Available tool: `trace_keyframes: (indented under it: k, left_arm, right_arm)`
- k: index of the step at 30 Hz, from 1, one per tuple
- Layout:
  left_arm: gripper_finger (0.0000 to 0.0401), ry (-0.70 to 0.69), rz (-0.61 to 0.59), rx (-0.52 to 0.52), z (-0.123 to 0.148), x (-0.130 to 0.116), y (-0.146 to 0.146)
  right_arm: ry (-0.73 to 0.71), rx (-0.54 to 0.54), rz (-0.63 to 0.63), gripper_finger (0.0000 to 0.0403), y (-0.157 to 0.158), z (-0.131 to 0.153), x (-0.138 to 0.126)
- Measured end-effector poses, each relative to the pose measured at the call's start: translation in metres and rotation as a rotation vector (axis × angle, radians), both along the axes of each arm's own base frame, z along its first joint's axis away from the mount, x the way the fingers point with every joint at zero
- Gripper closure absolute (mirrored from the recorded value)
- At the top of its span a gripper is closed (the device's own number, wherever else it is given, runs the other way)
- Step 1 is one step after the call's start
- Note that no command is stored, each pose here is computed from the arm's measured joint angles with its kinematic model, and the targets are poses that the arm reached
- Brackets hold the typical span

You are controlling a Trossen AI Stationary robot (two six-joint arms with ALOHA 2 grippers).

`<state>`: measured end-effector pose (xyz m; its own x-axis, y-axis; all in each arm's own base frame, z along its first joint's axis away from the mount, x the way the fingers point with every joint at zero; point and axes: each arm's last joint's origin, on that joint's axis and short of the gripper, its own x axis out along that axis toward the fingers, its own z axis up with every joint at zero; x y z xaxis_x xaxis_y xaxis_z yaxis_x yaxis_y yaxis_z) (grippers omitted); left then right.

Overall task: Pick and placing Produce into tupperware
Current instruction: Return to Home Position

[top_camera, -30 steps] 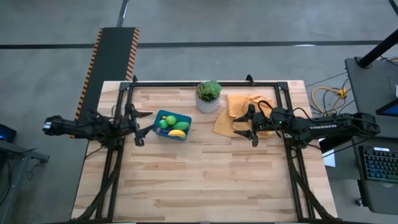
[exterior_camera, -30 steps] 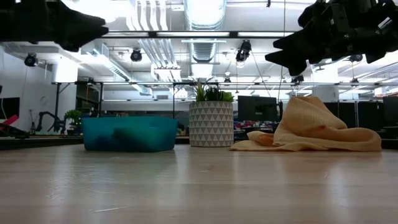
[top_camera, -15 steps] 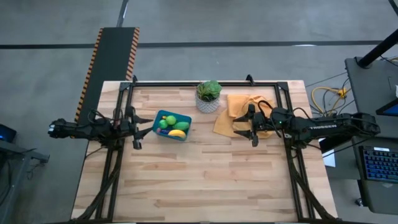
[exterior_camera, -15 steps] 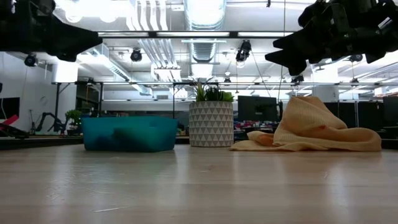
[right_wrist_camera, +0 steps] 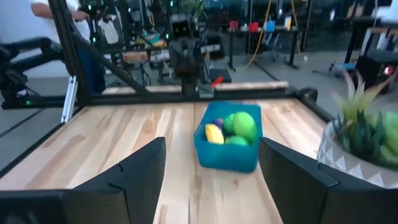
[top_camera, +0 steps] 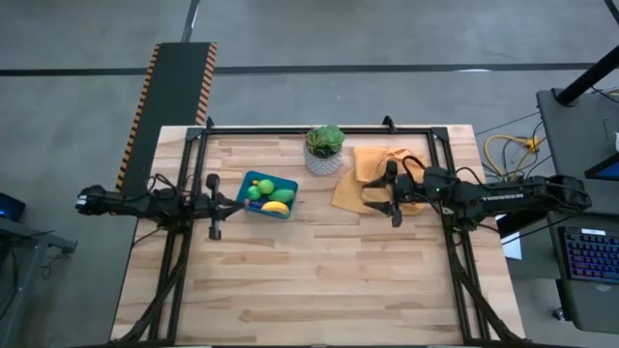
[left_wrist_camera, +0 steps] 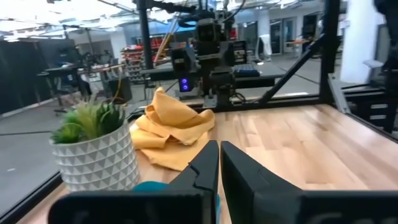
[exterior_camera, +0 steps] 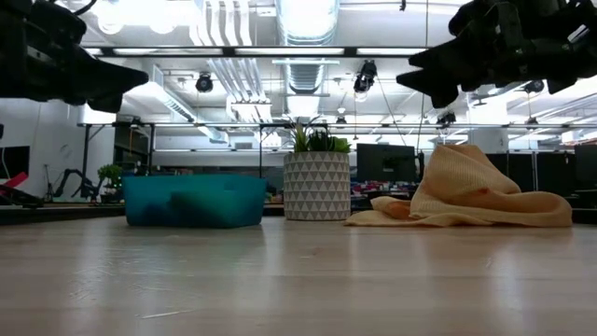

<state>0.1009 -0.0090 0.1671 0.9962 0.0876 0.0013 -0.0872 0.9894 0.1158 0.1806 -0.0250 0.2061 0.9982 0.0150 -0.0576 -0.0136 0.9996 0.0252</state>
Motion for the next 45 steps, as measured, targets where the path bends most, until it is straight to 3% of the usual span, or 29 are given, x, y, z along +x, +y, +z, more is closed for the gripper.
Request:
trace_keyframes:
  k: [9,15,20,28,45]
  left_arm:
    - [0.0401,-0.018,-0.008,0.0,0.001,-0.002,0.0]
    - [0.0401,-0.022,-0.005,-0.001,0.001,-0.003,0.0]
    - [0.0401,-0.011,-0.001,0.001,0.0,-0.002,0.0]
    - [0.0401,-0.015,-0.001,-0.002,0.0,-0.002,0.0]
    - [0.0401,0.051,-0.03,-0.025,-0.006,0.002,-0.001]
  right_arm:
    - [-0.111,-0.081,-0.019,0.0156,0.001,0.003,-0.004]
    - [-0.201,-0.096,-0.136,0.0156,0.001,-0.006,-0.029]
    - [-0.29,-0.089,-0.117,0.0156,0.006,-0.001,-0.052]
    - [-0.251,-0.003,-0.044,0.0156,0.011,-0.014,-0.07]
    - [-0.005,0.087,0.043,0.0158,0.012,-0.043,-0.059]
